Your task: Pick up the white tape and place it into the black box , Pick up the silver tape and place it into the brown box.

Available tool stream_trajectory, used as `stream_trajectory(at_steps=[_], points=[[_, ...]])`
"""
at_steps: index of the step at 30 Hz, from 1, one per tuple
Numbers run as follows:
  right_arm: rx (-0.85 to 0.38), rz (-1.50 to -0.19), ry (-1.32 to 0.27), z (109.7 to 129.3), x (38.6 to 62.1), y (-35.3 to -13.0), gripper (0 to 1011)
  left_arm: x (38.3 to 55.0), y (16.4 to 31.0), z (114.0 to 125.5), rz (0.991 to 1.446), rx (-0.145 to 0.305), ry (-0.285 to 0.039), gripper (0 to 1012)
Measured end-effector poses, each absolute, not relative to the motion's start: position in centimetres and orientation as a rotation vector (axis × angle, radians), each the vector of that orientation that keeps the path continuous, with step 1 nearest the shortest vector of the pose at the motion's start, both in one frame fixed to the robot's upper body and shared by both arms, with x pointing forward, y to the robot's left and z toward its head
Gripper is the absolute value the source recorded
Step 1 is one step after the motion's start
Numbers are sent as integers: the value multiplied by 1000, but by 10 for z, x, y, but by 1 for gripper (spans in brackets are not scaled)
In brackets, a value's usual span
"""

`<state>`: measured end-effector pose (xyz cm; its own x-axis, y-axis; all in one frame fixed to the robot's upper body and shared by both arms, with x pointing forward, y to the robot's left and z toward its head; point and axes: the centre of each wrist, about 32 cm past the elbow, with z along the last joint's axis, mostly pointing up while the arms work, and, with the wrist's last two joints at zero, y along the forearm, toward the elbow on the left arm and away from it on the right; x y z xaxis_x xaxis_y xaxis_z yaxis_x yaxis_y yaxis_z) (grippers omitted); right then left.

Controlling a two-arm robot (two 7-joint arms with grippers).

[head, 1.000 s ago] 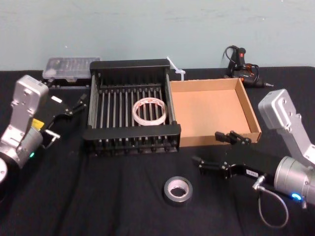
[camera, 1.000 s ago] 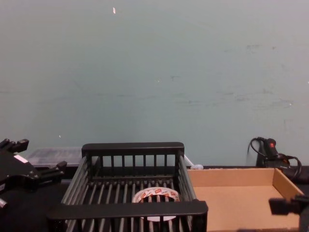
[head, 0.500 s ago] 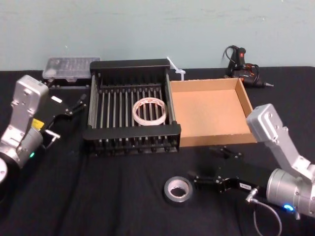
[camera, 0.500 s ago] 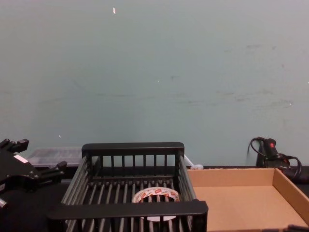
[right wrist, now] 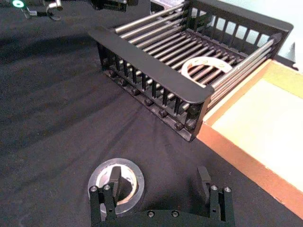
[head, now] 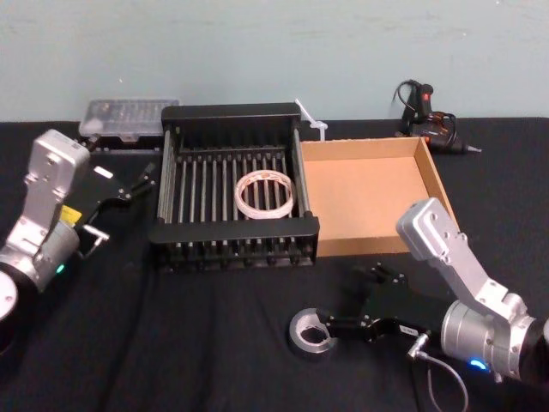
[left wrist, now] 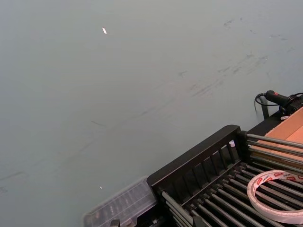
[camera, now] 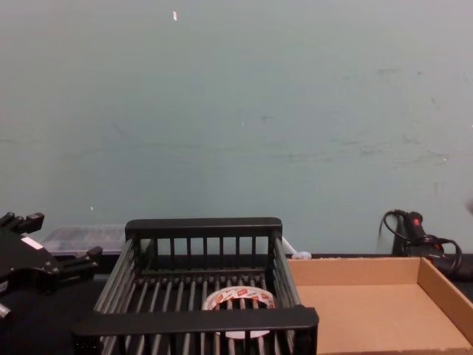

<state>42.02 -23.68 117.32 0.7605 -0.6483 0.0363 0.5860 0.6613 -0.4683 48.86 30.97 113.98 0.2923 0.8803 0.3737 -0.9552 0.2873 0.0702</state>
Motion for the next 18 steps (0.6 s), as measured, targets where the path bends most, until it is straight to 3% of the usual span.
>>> stream_trajectory(at_steps=[18], points=[[-520,-684,136,1167,426,-228,1000,489,310,1140,1248,304,-285,1001]])
